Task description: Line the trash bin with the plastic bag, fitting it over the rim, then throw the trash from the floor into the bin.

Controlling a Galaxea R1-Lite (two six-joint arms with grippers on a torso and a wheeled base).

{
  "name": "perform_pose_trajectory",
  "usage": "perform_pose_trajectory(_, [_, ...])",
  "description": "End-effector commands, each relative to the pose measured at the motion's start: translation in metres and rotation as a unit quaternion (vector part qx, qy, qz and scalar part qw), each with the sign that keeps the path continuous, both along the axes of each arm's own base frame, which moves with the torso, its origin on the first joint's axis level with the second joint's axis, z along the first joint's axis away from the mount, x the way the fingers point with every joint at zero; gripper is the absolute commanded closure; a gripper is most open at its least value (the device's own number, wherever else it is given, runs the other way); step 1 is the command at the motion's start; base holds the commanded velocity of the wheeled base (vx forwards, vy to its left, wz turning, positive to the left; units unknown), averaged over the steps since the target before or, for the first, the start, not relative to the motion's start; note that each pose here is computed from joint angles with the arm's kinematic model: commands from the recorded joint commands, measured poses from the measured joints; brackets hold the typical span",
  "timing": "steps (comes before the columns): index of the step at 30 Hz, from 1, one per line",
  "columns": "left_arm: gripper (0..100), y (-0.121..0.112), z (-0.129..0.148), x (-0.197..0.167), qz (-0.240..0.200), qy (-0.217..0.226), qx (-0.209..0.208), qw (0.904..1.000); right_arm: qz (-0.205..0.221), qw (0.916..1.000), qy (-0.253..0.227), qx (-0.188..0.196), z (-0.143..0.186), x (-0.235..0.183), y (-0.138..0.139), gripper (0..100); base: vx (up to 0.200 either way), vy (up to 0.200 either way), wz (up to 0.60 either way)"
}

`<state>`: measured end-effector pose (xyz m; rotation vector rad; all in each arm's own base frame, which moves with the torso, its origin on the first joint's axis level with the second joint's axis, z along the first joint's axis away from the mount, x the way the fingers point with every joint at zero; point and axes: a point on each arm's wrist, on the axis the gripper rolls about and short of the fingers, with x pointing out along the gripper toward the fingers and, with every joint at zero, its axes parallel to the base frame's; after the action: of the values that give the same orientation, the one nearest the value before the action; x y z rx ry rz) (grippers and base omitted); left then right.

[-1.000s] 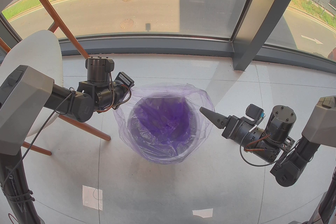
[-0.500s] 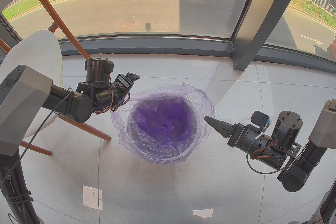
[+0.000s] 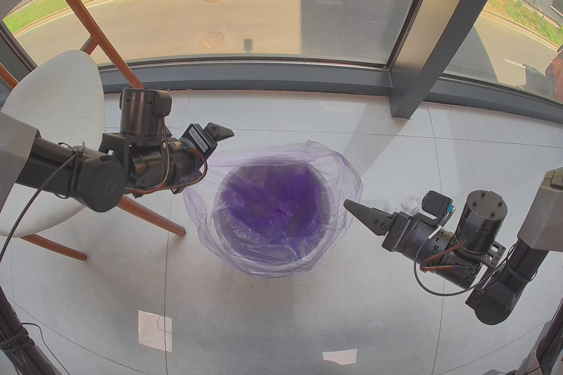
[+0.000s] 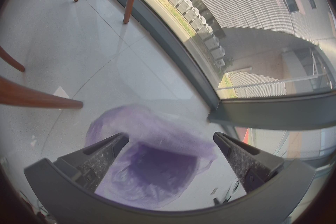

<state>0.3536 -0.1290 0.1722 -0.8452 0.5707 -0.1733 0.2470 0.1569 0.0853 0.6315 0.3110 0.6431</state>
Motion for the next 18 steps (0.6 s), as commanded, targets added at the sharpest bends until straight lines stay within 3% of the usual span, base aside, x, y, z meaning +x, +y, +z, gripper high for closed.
perform_pose_trajectory(1, [0,-0.006,-0.014,-0.027,-0.036,0.024,0.040,0.9983,0.004,0.9999,0.014,-0.008,-0.006,-0.007,0.001,0,0.000,0.000,0.00])
perform_pose_trajectory(7, [0,-0.026,-0.032,-0.056,-0.102,0.041,0.091,0.9898,0.008,0.9997,0.018,-0.011,-0.008,-0.011,0.003,0,0.000,0.000,0.00])
perform_pose_trajectory(18, [0,-0.018,-0.048,-0.079,-0.157,0.042,0.178,0.9706,0.001,0.9996,0.023,-0.012,-0.010,-0.012,0.006,0,0.000,0.000,0.00])
